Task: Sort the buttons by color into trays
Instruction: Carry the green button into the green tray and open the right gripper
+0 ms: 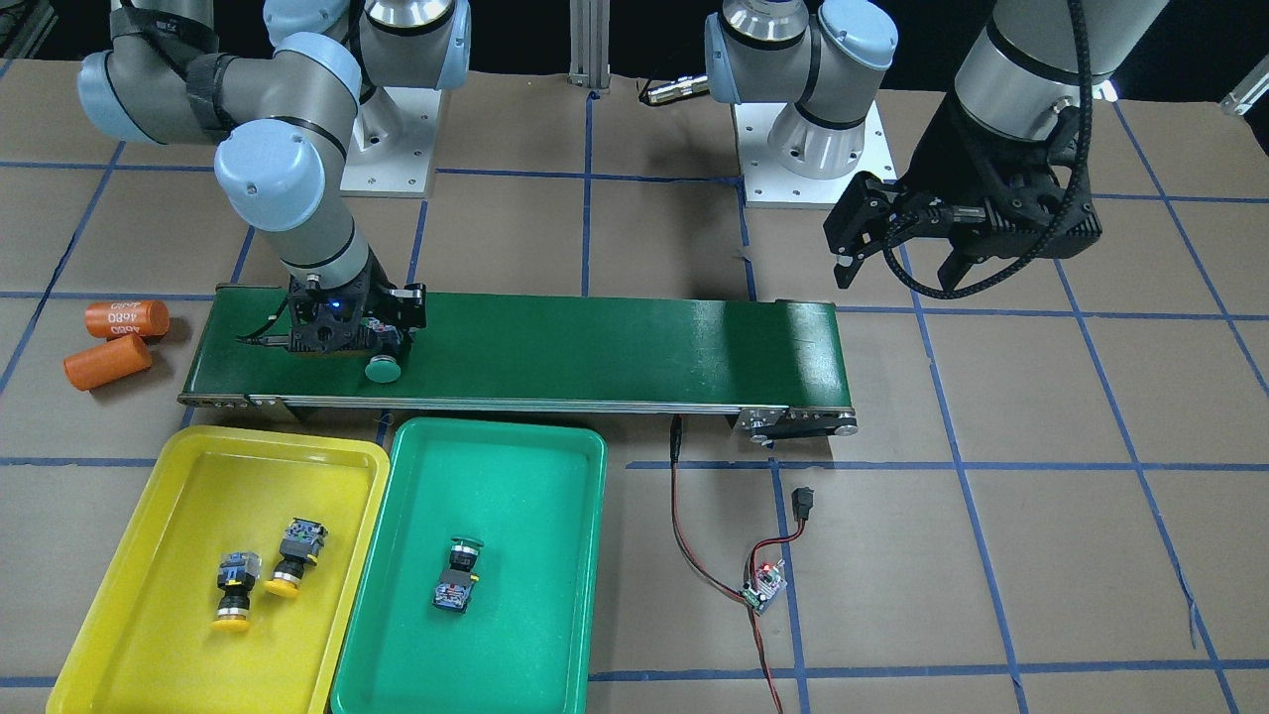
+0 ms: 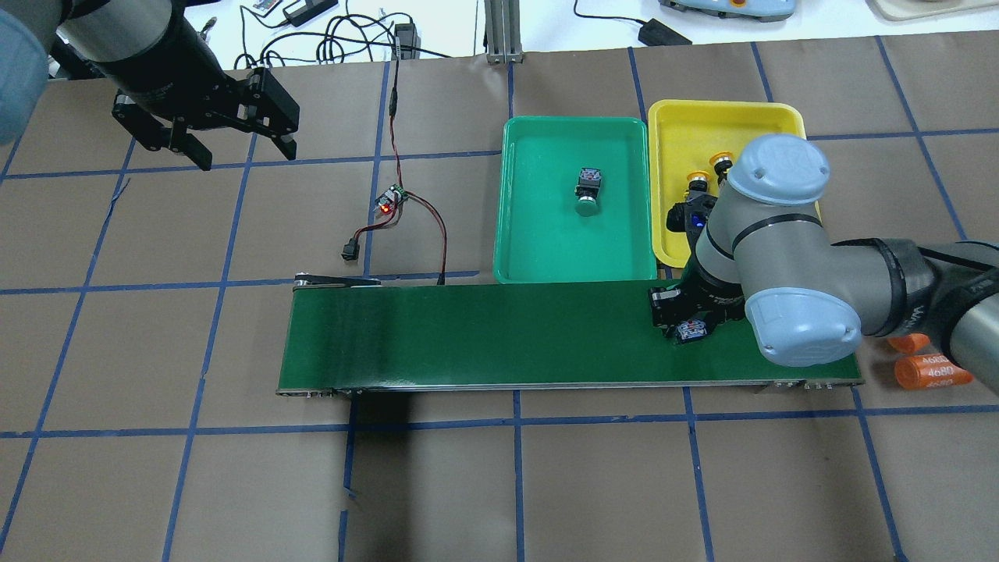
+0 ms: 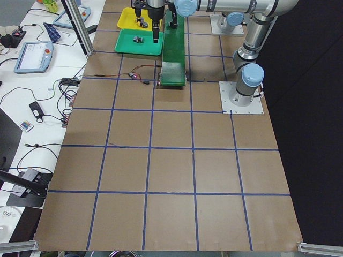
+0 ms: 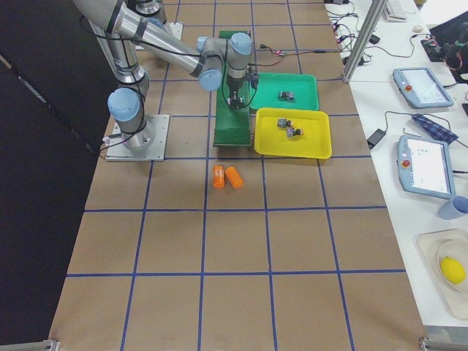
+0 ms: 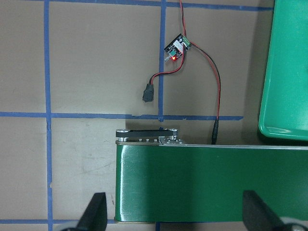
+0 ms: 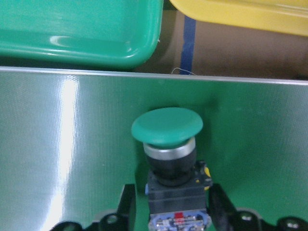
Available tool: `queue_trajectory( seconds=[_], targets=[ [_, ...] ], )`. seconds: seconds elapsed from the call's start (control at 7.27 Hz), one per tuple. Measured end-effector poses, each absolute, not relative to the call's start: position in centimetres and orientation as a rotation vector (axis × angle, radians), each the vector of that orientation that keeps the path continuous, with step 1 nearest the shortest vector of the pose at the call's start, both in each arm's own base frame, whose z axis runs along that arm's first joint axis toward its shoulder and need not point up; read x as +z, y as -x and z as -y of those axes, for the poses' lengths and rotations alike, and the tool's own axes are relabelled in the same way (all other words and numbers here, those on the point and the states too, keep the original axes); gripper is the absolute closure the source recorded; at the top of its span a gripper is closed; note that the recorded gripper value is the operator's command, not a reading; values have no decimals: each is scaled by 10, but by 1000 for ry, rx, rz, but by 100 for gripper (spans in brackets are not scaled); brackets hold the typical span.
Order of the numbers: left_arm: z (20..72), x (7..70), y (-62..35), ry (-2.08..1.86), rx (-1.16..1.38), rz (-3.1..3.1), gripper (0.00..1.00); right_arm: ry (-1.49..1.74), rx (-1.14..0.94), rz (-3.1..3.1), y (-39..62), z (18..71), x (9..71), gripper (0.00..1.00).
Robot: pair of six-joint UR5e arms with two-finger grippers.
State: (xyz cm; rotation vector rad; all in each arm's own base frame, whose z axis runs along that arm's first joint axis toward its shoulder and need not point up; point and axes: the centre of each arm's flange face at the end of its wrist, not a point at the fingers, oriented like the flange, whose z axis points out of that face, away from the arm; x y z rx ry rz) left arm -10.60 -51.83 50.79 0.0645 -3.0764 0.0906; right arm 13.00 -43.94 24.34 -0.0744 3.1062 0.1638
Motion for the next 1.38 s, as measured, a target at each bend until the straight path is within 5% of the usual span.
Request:
queue_trajectory(
  seconds=[0.55, 0.96, 1.1, 1.24, 1.38],
  targets=[
    [518, 508, 106, -65, 90, 3077, 0, 55, 45, -3104, -131, 470, 274, 92],
    [518, 508, 106, -65, 89, 3077, 0, -3, -18, -3101, -154, 574, 274, 82],
    [518, 507, 105, -66, 89, 3077, 0, 32, -28, -3108, -181, 606, 264, 31],
    [519, 508, 104, -71, 89, 3076, 0, 66, -15, -3113, -198, 623, 251, 0],
    [519, 508, 102, -78, 90, 3075, 0, 84, -2, -3119, -202, 629, 243, 0]
  ],
)
